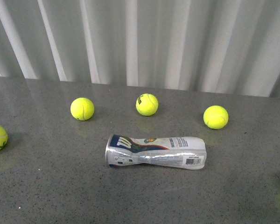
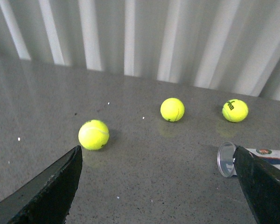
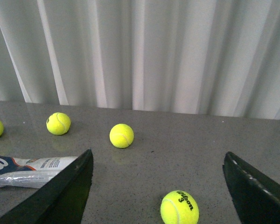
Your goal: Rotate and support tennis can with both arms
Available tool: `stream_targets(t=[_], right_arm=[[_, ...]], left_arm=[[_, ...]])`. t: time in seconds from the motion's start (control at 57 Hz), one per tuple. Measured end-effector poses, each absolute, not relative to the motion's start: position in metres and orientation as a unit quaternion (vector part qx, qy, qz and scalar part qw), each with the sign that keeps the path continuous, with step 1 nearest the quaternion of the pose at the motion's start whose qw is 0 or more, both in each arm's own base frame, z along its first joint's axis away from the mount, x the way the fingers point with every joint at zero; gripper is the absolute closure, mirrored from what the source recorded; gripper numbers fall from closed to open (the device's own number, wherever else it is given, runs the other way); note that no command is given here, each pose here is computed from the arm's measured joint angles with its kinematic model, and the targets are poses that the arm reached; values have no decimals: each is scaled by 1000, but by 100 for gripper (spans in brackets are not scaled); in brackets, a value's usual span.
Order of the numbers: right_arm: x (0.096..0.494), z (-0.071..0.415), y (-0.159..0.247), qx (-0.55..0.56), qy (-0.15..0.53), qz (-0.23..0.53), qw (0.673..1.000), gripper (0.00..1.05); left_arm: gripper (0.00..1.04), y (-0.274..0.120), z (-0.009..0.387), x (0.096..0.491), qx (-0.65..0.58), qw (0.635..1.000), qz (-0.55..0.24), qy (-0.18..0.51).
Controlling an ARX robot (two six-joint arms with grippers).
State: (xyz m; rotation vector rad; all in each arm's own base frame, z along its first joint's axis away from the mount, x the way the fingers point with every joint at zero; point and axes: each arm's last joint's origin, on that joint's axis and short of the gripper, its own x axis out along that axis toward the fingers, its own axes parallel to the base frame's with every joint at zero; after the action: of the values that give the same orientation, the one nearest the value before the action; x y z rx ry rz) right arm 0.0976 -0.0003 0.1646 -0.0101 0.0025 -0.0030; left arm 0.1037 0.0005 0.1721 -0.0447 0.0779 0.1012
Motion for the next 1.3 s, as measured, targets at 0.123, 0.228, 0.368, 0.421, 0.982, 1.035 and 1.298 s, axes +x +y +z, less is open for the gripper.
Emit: stream_targets(t=[0.123,0.228,0.368,0.421,0.982,1.035,1.298], right_arm=[[98,165,0,-5,1,-1,1000,7],[98,165,0,-5,1,-1,1000,7],[98,165,0,-5,1,-1,1000,7],[98,165,0,-5,1,-2,1000,7],[98,165,0,-5,1,-1,1000,7],[98,165,0,-5,1,-2,1000,7],[98,165,0,-5,1,-1,1000,7]], left_arm=[[7,-8,201,158,-59,996,24,56],[7,-29,207,239,-82,990,-37,112],[7,-49,147,309,-101,964,-46,242],[7,-52,128,319,-108,955,-43,273],[7,-78,56,344,-237,904,-144,324],[7,-84,53,346,-242,903,-160,316],[7,-107,39,352,-261,894,-204,302]])
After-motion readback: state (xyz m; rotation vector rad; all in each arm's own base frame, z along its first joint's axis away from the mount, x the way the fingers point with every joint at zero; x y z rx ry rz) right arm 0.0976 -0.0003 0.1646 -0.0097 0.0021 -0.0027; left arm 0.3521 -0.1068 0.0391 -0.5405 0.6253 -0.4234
